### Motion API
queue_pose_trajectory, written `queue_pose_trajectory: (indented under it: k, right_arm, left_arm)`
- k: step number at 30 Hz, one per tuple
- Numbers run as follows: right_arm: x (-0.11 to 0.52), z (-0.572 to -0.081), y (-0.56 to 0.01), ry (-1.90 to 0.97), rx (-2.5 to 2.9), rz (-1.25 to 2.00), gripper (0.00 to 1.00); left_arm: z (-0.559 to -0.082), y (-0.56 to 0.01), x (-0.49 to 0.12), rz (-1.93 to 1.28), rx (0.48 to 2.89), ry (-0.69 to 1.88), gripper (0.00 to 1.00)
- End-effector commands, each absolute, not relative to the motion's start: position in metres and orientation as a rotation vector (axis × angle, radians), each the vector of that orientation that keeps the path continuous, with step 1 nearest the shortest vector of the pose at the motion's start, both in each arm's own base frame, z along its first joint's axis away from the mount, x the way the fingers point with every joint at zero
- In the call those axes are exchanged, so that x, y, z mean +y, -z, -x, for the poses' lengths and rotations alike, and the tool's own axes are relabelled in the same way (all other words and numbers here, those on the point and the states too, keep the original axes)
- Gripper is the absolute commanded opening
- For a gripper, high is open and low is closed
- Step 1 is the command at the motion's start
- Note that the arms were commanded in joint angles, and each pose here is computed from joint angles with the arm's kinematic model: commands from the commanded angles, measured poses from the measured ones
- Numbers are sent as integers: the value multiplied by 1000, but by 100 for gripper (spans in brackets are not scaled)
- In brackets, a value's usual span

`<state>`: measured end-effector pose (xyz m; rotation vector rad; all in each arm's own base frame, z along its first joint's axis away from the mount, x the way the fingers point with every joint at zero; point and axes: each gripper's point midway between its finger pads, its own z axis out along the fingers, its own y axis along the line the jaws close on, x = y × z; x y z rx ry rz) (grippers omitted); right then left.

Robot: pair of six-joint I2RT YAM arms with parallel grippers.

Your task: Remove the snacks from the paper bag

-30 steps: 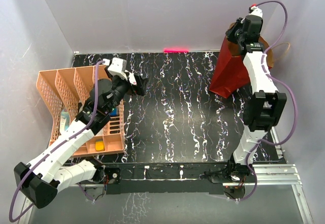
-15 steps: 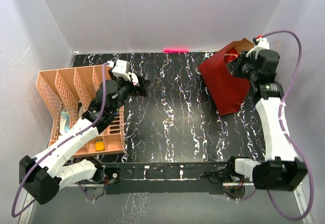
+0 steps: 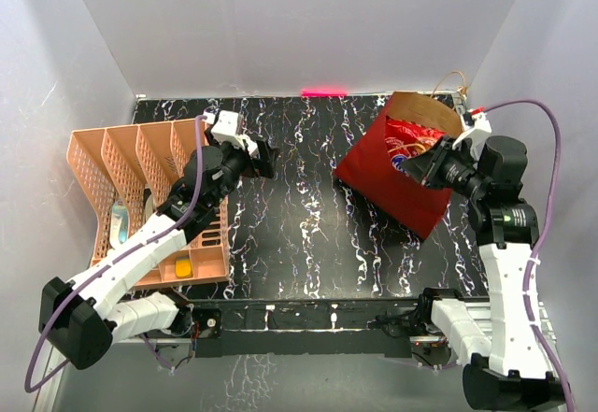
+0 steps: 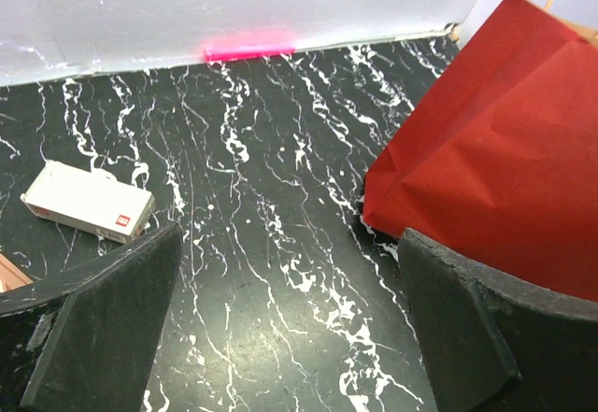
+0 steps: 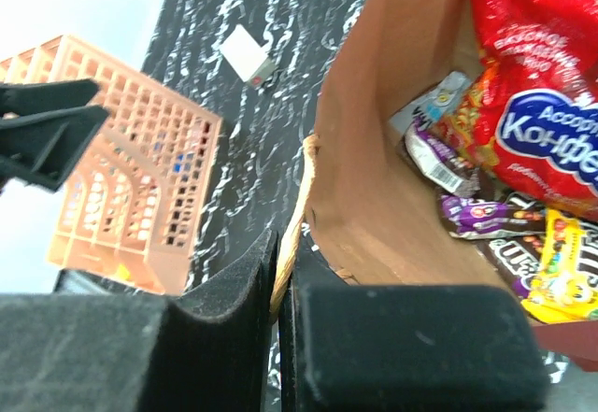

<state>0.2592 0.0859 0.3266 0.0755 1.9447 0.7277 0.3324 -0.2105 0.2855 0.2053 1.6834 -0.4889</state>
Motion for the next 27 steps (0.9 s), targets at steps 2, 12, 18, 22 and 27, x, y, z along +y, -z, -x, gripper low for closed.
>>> queue_pose_trajectory:
  k: [2,12,18,22,27]
  right_arm:
    - [118,-228,-341,-984,1889,-25,8]
    - [135,-214,-339,-1078,1868,139,9]
    - [102,-222,-351,-749,1935,144,35]
    - [67,-239,-368,-494,1914,48,65]
    - [45,-256,-397,-370,1824,-40,81]
  left_arm:
    - [-338,-281,-214,-191,1697,483,98]
    - [-334,-286,-214,-193,1693,497,98]
    - [-336,-286,-207,-175,1680,465,98]
    - [-332,-295,-206,-175,1658,480,98]
    - [-328,-302,-204,-167,1644,494,98]
